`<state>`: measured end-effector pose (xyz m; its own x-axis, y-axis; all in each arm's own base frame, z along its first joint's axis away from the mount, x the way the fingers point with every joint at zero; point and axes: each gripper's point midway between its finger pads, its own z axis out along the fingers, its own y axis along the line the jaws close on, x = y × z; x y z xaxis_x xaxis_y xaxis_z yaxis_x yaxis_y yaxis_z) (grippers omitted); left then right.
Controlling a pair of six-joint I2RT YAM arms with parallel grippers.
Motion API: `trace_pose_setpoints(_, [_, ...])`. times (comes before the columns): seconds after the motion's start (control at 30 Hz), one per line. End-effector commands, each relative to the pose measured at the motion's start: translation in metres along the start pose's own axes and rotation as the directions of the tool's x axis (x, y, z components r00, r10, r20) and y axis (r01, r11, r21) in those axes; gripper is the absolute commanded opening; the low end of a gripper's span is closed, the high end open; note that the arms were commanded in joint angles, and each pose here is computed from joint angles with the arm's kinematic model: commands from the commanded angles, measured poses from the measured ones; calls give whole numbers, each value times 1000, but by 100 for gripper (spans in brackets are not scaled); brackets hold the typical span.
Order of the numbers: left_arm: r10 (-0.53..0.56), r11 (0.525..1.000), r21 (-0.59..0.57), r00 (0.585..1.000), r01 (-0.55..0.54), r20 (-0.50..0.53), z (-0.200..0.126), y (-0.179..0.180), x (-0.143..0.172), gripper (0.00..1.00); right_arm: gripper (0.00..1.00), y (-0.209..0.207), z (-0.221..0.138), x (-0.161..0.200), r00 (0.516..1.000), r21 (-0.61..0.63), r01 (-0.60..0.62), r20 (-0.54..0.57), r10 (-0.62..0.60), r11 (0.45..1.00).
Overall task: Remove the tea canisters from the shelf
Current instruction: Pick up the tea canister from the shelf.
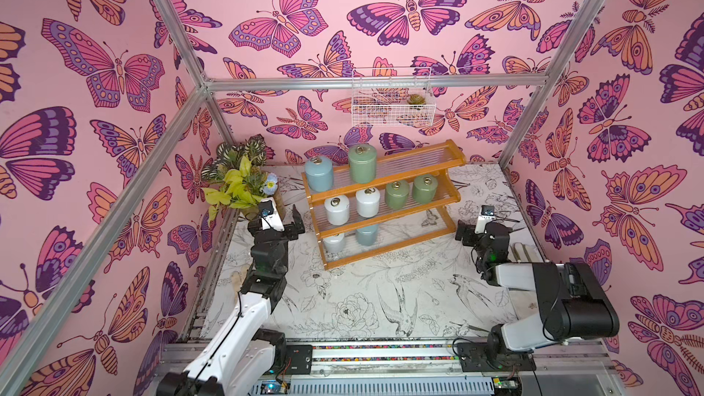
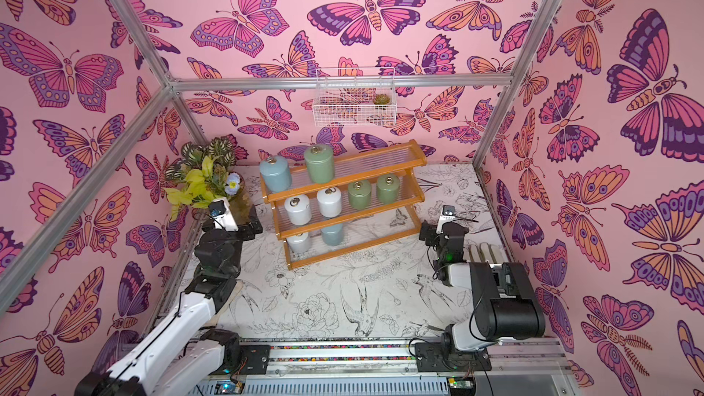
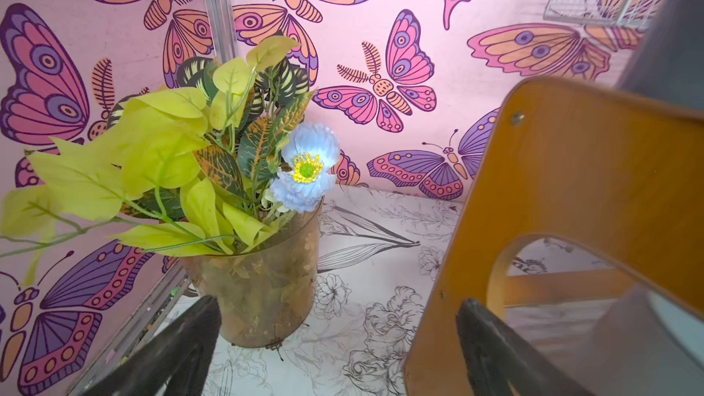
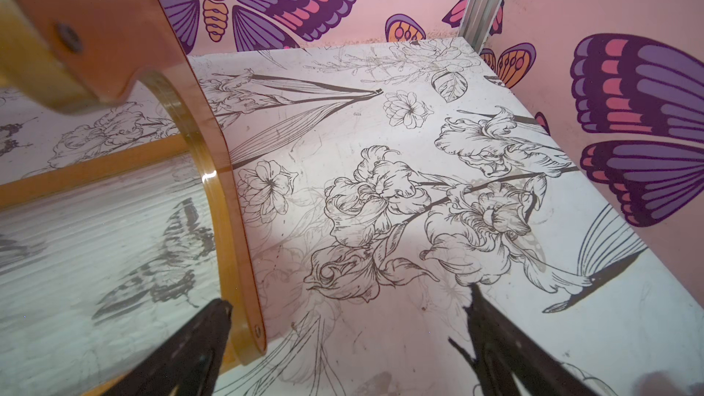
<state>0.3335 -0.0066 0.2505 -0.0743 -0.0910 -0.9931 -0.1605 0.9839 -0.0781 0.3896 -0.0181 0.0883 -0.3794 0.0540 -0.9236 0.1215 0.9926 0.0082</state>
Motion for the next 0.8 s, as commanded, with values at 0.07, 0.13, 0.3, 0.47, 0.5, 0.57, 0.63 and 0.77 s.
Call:
trace_pose_setpoints(0.07, [-105, 994, -21, 982, 104, -156, -30, 0, 23, 100, 99, 1, 1, -7, 1000, 4, -10, 17, 10, 1000])
trace_pose_setpoints(0.13, [-140, 990, -5, 979, 141, -148, -39, -2, 12, 100, 99, 1, 1, -8, 1000, 3, -9, 19, 9, 1000])
trace_pose_setpoints(0.3, [-132, 990, 20, 976, 137, -175, -52, -4, -9, 100, 99, -4, 3, -20, 1000, 36, -20, 2, 20, 999])
trace_pose_setpoints(0.47, [-134, 986, 73, 970, 152, -202, -57, -15, -23, 100, 99, -10, -11, -40, 997, 76, 4, -75, 2, 997])
trace_pose_setpoints(0.5, [-145, 983, 82, 970, 163, -196, -59, -16, -26, 100, 99, -12, -17, -46, 998, 91, -7, -62, 13, 996])
trace_pose_setpoints(0.57, [-165, 981, 74, 971, 180, -175, -61, -13, -33, 100, 99, -14, -34, -67, 999, 92, -45, -9, 46, 995])
trace_pose_setpoints(0.63, [-169, 981, 69, 972, 182, -165, -63, -11, -38, 100, 99, -7, -51, -85, 997, 63, -77, 27, 75, 995])
trace_pose_setpoints(0.77, [-160, 979, 98, 970, 180, -182, -64, -18, -50, 100, 99, 19, -85, -116, 994, 10, -54, 93, 53, 998])
